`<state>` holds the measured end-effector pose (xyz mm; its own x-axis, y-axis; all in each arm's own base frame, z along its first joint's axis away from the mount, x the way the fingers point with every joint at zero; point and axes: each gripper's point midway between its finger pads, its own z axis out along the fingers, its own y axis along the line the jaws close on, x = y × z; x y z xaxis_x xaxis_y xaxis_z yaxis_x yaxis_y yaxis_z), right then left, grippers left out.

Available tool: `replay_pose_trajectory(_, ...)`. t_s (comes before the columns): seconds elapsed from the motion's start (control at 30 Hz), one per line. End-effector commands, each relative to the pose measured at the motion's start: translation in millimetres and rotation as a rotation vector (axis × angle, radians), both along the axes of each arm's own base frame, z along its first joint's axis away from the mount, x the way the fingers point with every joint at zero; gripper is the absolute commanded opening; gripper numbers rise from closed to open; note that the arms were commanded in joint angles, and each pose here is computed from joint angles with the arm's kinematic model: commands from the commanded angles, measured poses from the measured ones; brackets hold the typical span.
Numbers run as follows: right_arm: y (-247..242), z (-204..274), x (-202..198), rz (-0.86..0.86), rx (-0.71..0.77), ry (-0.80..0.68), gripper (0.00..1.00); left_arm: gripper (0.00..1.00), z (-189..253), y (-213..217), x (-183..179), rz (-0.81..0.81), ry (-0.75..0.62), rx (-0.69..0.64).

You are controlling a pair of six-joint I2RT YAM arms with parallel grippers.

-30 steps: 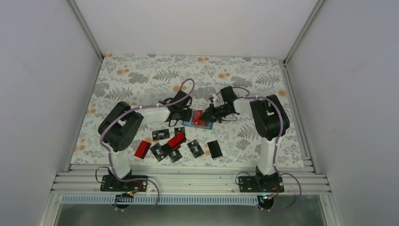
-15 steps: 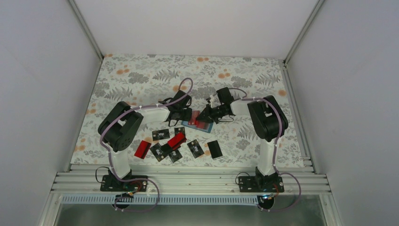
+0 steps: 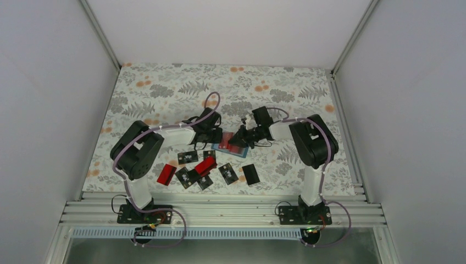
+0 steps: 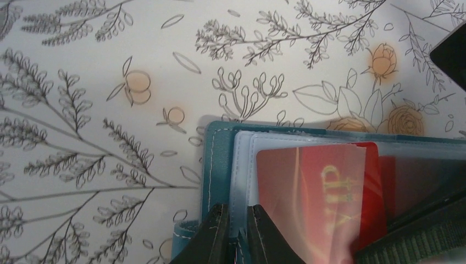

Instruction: Put the credit cards into the card holder

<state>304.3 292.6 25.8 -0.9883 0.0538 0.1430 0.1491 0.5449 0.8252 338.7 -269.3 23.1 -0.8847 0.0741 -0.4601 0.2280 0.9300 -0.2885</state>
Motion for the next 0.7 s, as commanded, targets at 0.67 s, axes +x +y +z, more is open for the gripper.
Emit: replay_pose_trajectory(0.67,1,-2,-13,-0.002,-0.091,-0.022,0.24,0.33,28,24,-30,0.06,0.037,-0.032)
